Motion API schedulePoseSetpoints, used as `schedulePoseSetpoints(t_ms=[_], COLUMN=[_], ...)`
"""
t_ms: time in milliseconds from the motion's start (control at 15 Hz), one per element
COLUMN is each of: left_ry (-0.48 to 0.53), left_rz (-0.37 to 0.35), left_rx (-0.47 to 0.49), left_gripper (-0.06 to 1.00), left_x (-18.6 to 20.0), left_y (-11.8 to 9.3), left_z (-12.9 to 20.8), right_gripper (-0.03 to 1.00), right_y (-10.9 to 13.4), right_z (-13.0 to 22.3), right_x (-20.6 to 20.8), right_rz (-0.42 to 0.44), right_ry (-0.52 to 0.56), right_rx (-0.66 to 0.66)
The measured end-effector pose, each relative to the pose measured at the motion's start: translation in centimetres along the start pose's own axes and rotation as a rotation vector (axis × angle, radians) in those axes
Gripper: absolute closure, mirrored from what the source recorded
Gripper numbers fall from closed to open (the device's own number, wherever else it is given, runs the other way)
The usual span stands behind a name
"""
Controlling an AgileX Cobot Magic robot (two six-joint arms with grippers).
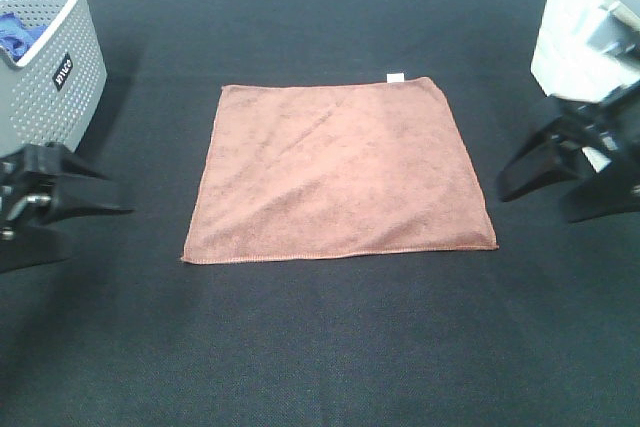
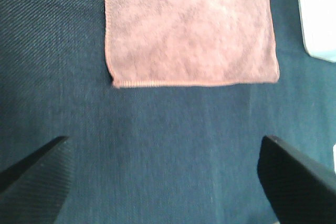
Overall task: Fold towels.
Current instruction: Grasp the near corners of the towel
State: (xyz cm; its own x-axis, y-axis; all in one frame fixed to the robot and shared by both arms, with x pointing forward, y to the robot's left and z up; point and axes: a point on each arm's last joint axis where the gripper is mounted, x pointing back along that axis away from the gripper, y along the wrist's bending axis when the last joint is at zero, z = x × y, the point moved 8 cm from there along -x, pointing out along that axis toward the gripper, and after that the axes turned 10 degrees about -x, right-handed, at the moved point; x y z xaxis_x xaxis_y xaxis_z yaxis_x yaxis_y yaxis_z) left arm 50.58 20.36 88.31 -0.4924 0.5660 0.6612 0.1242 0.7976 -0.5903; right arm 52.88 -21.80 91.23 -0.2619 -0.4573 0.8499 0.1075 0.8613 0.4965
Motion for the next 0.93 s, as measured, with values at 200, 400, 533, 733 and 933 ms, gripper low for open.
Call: schedulePoseSetpoints(t_ms=[200,400,533,733,933], left_ry=[0.039,0.07,0.087,0.108,0.109], left_rz=[0.035,0.093,0.124,0.12,0.143], left_rx=[0.001,0.007,0.019,0.038,0.04], left_gripper=[0.05,0.06,0.11,0.13,0.14], left_x=[-3.1,-5.0,-6.7,-8.5,-9.3], left_y=[1.5,1.7,2.2,3.3,3.4], left_z=[0.4,0.0,-0.8,-1.1,-1.6], right_gripper=[0.24,0.24,0.24,0.24,0.24], right_y=[-0.6,-1.0,-1.5,-2.6,-3.3], right_z=[-1.2,-2.4,-3.6,-4.1,-4.3], right_x=[-4.0,-6.0,-7.5,-8.9,-10.0], right_rz=[-0.049,-0.066,-0.063,-0.03,-0.018], right_ry=[0.072,0.097,0.11,0.114,0.125], right_rx=[-0.014,-0.015,-0.018,-0.011,-0.012])
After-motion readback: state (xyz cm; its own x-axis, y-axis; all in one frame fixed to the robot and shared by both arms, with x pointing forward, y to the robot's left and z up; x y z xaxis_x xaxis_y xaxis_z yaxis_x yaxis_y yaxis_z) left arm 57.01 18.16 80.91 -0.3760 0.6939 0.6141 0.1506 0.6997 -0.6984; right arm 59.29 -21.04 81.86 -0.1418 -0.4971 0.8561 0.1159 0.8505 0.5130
